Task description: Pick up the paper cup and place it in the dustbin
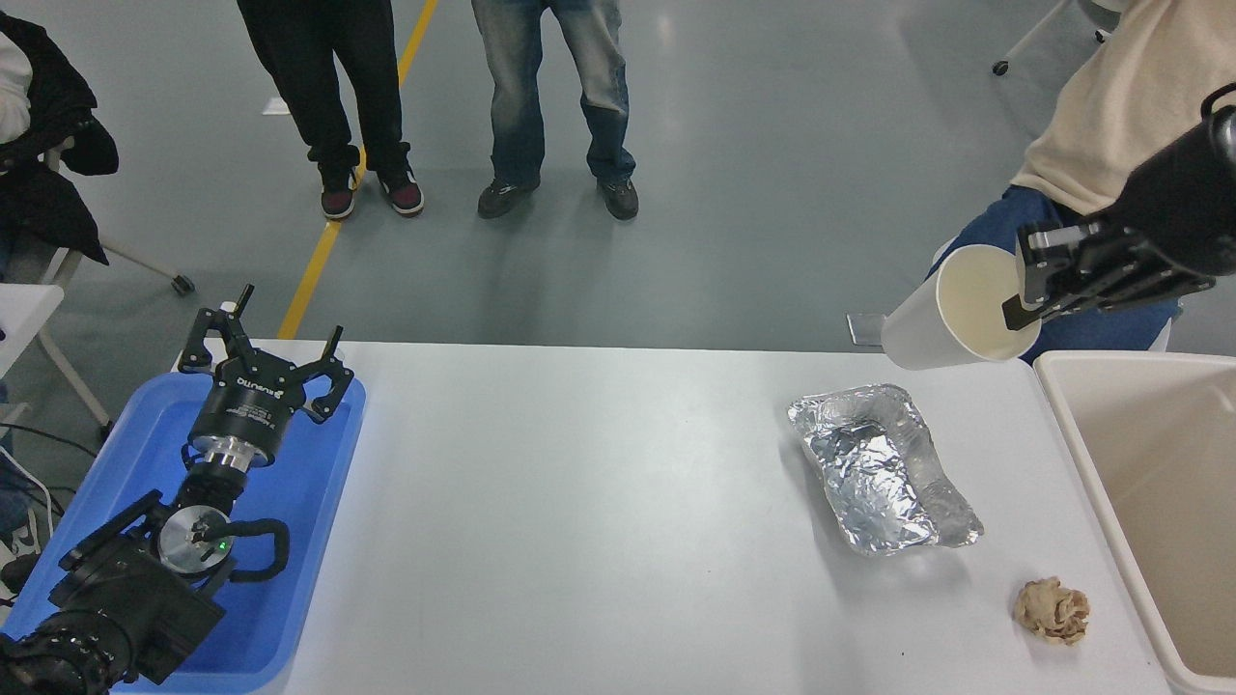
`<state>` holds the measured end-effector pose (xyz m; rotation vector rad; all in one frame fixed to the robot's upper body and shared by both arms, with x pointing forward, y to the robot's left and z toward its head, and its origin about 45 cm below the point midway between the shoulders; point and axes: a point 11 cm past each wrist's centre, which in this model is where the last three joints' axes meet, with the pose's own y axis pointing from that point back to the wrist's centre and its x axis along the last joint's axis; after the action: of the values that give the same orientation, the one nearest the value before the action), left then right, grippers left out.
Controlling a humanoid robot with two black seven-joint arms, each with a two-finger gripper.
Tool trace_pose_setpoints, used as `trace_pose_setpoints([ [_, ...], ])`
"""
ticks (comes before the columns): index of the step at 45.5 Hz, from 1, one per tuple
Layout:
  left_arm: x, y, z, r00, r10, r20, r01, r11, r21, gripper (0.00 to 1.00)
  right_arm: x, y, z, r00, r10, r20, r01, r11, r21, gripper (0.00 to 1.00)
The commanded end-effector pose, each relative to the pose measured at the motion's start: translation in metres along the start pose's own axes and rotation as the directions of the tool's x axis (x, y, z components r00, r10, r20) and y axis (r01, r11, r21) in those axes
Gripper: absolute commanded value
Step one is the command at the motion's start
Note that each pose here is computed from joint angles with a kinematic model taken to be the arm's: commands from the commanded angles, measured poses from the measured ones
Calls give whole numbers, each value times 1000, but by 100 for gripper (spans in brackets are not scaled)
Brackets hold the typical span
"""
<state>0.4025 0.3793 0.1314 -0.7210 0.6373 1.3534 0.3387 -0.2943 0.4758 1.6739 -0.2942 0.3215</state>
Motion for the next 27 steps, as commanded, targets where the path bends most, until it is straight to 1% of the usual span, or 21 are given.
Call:
trace_pose_setpoints([
  [1, 0, 0, 0, 1000, -1, 0, 1, 1000, 0, 100, 5, 17, -2, 999, 44, -10, -45, 999, -10, 0],
  [6, 0, 0, 0, 1000, 0, 0, 0, 1000, 0, 100, 3, 11, 10, 999, 29, 14, -29, 999, -31, 0],
  [14, 1, 1, 1, 1000, 2, 2, -2, 1000, 0, 100, -10, 7, 59, 991, 7, 130, 8, 994, -113, 0],
  [17, 1, 1, 1, 1000, 2, 2, -2, 1000, 0, 100, -19, 6, 80, 983, -2, 186, 27, 991, -129, 0],
  [27, 2, 1, 1, 1000, 4, 3, -4, 1000, -2, 100, -48, 13, 164, 942, 34, 333, 37, 978, -204, 0],
])
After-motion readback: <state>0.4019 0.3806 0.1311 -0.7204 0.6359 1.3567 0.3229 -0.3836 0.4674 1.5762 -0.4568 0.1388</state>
